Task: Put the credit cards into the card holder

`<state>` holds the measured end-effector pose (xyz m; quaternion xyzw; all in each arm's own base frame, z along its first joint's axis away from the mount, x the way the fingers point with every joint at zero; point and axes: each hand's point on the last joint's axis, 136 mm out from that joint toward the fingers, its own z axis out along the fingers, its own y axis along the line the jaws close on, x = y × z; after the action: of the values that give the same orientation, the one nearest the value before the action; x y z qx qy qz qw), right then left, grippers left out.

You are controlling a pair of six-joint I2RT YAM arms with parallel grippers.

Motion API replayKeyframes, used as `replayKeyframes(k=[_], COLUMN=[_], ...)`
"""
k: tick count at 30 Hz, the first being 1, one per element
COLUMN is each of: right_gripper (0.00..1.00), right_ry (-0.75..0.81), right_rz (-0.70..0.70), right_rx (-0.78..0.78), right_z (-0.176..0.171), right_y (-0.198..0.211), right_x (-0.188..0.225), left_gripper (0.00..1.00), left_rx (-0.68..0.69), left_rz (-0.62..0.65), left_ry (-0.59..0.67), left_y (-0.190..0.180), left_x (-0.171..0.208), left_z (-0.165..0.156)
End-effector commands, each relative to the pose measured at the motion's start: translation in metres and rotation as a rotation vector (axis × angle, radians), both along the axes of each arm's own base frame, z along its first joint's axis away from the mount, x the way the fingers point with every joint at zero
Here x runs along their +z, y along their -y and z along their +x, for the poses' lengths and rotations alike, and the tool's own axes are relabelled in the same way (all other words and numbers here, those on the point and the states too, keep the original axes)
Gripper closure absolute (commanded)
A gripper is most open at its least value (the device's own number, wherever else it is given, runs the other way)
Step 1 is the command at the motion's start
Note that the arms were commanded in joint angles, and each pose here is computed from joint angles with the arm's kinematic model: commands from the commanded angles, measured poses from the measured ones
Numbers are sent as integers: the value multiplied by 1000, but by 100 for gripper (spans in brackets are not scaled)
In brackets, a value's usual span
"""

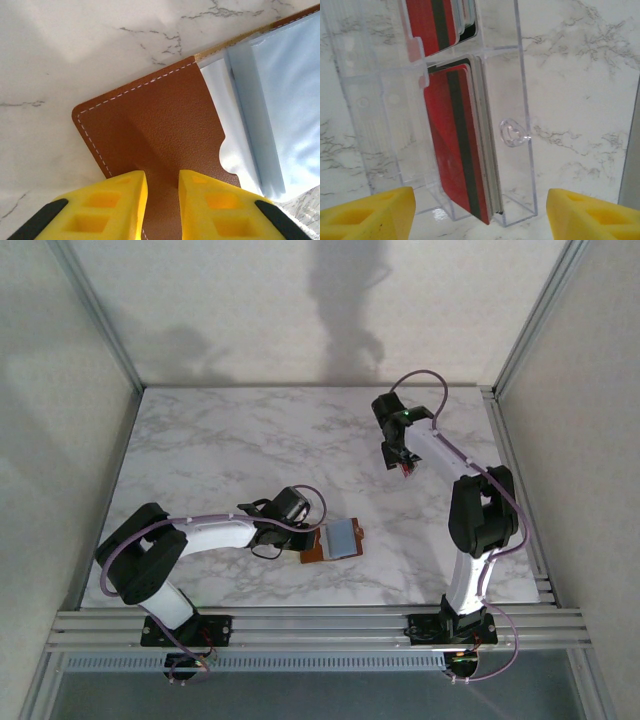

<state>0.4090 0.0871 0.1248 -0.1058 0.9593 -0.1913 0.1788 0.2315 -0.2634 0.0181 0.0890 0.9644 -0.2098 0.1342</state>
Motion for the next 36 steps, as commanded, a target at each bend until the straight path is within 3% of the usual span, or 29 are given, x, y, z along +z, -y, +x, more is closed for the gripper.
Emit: replayKeyframes(k=[1, 10, 16, 19, 28, 36], right_gripper=[30, 30, 36, 44, 86, 99], right_ry=[-8, 30, 104, 115, 60, 48], right_rz=[-103, -261, -303, -307, -245, -102], right_rx=[-6, -34, -34, -29, 22, 49], right_z=[6, 15, 16, 16, 13, 4], right_y=[15, 35, 36, 36, 24, 6], right_x=[-2, -3, 13, 15, 5, 10], left_gripper=[75, 75, 75, 75, 75, 75], left_rx=[-31, -34, -37, -35, -39, -36], left_rz=[119, 129, 124, 135, 125, 125], left_ry=[-108, -119, -110, -109, -97, -104], left_y=[-21, -24, -25, -27, -28, -28], left_x=[-36, -41, -40, -41, -42, -46], left_z=[-29, -32, -33, -32, -33, -34])
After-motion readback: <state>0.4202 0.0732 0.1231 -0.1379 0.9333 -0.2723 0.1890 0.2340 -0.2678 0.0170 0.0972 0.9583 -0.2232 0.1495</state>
